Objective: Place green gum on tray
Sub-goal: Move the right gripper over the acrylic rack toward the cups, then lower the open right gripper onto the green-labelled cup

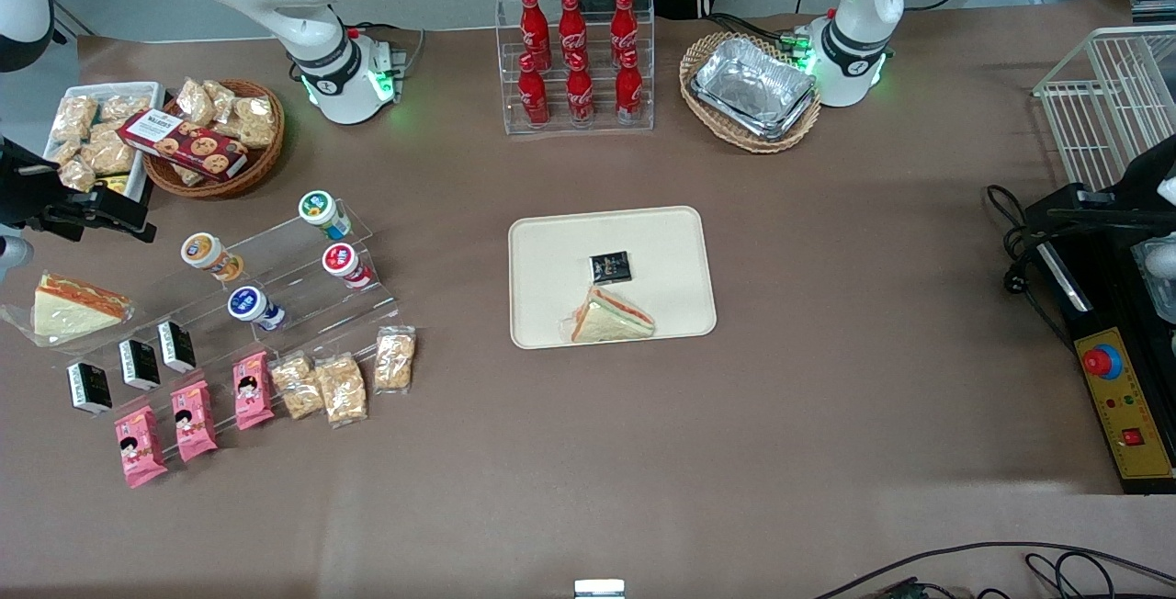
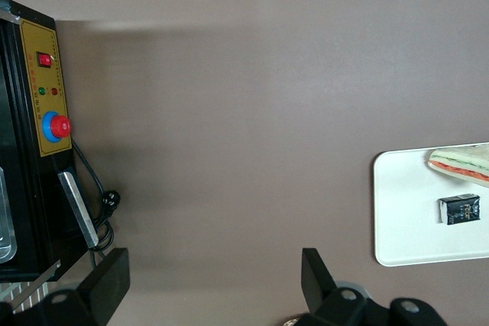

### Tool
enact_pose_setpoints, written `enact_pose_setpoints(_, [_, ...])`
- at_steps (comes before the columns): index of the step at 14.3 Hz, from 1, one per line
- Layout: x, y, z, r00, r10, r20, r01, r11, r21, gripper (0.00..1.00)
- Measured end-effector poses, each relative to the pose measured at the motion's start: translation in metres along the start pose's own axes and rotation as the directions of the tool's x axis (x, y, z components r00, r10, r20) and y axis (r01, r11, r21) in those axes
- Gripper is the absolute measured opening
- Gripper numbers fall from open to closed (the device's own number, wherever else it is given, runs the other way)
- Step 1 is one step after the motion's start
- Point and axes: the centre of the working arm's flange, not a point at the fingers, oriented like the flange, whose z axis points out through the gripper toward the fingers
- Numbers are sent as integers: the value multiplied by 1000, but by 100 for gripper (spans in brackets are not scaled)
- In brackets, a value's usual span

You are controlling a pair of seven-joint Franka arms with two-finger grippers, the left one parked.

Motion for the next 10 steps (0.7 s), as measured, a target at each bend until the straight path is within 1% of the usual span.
enact_pose_setpoints(3, [-5, -12, -2, 1000, -21, 10, 20, 1000, 5, 100])
enact_pose_setpoints(5, [-15, -33, -5, 999, -52, 16, 52, 999, 11, 100])
enact_pose_setpoints(6, [-23, -45, -7, 999, -44, 18, 43, 999, 11, 100])
enact_pose_setpoints(8, [-48, -78, -8, 999, -25, 23, 25, 1000, 11, 100])
enact_pose_setpoints(10, [-83, -107, -10, 999, -45, 22, 45, 999, 10, 100])
